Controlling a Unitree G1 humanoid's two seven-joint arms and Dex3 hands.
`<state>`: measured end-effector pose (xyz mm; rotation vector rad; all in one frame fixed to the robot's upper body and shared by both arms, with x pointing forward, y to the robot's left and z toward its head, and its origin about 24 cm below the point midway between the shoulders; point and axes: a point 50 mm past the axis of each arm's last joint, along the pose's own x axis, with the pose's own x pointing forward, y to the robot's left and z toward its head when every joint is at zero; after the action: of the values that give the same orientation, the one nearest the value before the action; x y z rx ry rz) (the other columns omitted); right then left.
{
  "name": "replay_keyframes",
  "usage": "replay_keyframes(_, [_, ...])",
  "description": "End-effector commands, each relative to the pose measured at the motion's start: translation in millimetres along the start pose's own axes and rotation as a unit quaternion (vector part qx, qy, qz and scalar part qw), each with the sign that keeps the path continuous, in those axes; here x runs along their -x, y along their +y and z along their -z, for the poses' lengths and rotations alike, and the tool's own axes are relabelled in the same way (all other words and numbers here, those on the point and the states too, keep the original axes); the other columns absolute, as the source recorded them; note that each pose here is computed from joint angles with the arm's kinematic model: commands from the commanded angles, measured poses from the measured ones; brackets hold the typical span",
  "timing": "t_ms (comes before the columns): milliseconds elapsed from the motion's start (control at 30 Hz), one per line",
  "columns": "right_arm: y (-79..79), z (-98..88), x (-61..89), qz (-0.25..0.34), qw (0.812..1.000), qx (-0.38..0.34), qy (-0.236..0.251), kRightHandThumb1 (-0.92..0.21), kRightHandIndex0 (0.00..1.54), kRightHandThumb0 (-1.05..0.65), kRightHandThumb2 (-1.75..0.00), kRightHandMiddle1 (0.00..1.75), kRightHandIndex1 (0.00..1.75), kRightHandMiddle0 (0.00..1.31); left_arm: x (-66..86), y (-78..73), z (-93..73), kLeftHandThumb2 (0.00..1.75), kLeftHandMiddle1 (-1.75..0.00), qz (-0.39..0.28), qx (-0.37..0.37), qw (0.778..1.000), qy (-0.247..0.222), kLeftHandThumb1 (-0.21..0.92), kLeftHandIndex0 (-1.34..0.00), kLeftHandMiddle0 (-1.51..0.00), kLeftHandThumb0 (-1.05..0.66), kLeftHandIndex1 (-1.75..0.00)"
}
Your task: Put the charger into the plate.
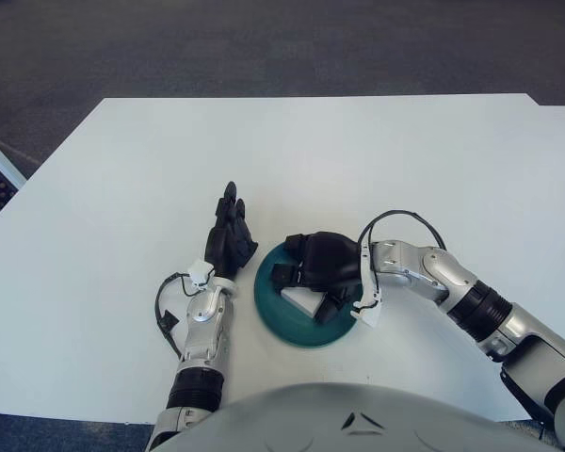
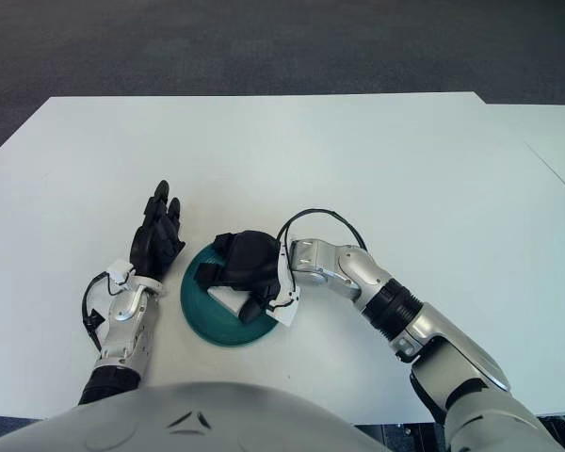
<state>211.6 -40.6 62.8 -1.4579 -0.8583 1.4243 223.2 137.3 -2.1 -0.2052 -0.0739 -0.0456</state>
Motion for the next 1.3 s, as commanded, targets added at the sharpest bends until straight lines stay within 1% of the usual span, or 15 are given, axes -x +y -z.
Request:
replay_keyframes(0, [20.0, -5.6, 1.3, -0.058, 0.998, -0.032, 0.0, -0.92, 0.04, -1.05, -1.14, 0.1, 0.05, 0.0, 15.2, 8.7, 18.5, 0.96, 0.0, -0.017, -0.009, 0.998, 0.062, 0.92, 0.0, 0.0, -1.05, 0.0])
replay_keyframes(100, [18.5, -6.0, 1.5, -0.054, 0.998, -0.037, 0.0, -0.92, 0.01, -1.05, -1.13, 0.03, 0.02, 0.0, 15.0, 9.0, 18.3, 0.96, 0.0, -0.017, -0.009, 0.998, 0.065, 0.92, 0.0, 0.0, -1.05, 0.0])
replay_keyframes(267, [18.6, -6.6, 4.0, -0.041, 0.998, -0.046, 0.001, -0.92, 0.0, -1.05, -1.09, 0.0, 0.0, 0.0, 14.6, 8.9, 17.5, 0.96, 0.0, -0.023, -0.01, 0.997, 0.066, 0.92, 0.0, 0.0, -1.05, 0.0])
replay_keyframes(500, [19.0, -6.8, 5.1, -0.034, 0.998, -0.055, 0.006, -0.92, 0.0, -1.05, -1.02, 0.0, 0.0, 0.0, 14.5, 10.0, 15.7, 0.96, 0.0, -0.024, -0.007, 0.997, 0.067, 0.92, 0.0, 0.0, -1.05, 0.0])
replay_keyframes(700, [19.9, -7.1, 6.4, -0.035, 0.998, -0.058, 0.005, -0.92, 0.0, -1.05, -0.99, 0.0, 0.0, 0.0, 15.5, 10.2, 14.5, 0.97, 0.0, -0.007, 0.001, 0.998, 0.069, 0.92, 0.0, 0.0, -1.05, 0.0])
replay_keyframes(1000, [22.2, -6.5, 6.6, -0.026, 0.998, -0.049, 0.007, -0.92, 0.0, -1.05, -0.97, 0.0, 0.0, 0.0, 16.9, 10.2, 12.5, 0.97, 0.0, 0.001, -0.016, 0.997, 0.077, 0.92, 0.0, 0.0, -1.05, 0.0])
replay_keyframes(1267, [23.9, -6.2, 7.1, -0.005, 0.999, -0.039, 0.007, -0.92, 0.0, -1.05, -0.97, 0.0, 0.0, 0.0, 17.2, 9.4, 12.4, 0.96, 0.0, -0.006, -0.002, 0.997, 0.081, 0.92, 0.0, 0.0, -1.05, 0.0])
